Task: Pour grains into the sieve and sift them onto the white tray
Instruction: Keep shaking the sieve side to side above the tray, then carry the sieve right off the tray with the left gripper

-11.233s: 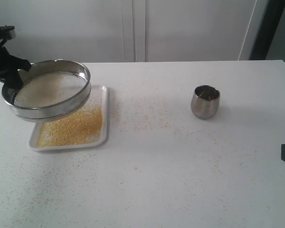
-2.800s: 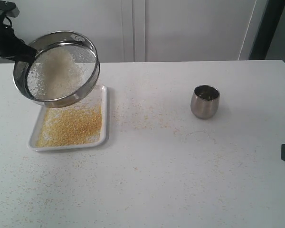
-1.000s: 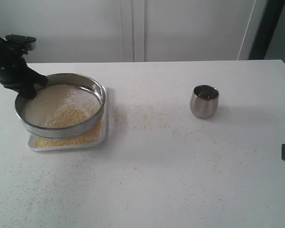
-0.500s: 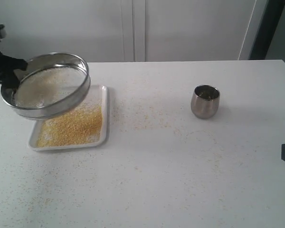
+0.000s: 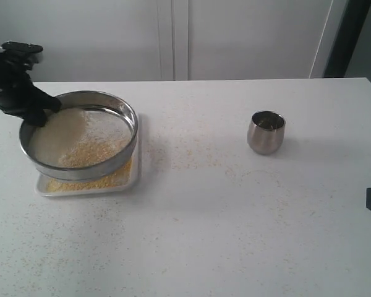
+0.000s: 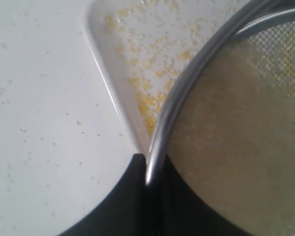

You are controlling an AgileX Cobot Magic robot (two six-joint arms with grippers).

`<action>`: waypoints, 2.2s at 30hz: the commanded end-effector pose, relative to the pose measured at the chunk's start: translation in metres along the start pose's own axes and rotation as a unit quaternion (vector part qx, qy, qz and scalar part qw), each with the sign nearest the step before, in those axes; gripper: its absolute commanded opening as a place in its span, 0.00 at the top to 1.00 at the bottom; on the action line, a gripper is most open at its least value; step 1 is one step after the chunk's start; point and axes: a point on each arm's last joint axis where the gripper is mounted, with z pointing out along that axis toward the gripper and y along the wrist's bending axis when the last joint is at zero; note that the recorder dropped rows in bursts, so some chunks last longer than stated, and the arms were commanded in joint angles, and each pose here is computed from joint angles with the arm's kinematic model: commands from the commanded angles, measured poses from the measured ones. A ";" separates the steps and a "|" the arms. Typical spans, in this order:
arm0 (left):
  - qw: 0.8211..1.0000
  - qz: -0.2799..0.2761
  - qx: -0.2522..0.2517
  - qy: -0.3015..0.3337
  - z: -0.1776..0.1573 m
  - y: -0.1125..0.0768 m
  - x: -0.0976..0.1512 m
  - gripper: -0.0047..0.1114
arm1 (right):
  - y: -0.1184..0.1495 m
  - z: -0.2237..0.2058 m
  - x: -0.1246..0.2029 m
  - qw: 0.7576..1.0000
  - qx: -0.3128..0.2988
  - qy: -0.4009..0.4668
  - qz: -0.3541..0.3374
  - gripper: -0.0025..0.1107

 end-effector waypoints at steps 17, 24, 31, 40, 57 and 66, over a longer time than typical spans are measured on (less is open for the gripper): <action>0.990 -0.125 0.061 -0.030 -0.022 0.021 -0.005 0.96 | -0.001 -0.001 -0.002 1.000 0.002 -0.006 -0.001 0.98; 1.000 -0.004 -0.008 0.007 -0.015 -0.020 -0.010 0.96 | -0.001 -0.001 -0.002 1.000 0.002 -0.006 -0.001 0.98; 0.986 -0.101 0.119 -0.057 -0.020 0.015 -0.006 0.96 | -0.001 -0.001 -0.002 1.000 0.002 -0.006 -0.001 0.98; 0.994 -0.106 0.029 -0.019 -0.018 0.027 0.005 0.96 | -0.001 -0.001 -0.002 1.000 0.002 -0.005 -0.001 0.98; 0.989 -0.121 0.085 -0.021 -0.017 0.037 0.009 0.96 | -0.001 -0.001 -0.002 1.000 0.002 -0.007 -0.001 0.98; 0.993 -0.114 0.006 0.006 -0.018 0.030 0.009 0.96 | -0.001 -0.001 -0.002 1.000 0.002 -0.007 -0.001 0.98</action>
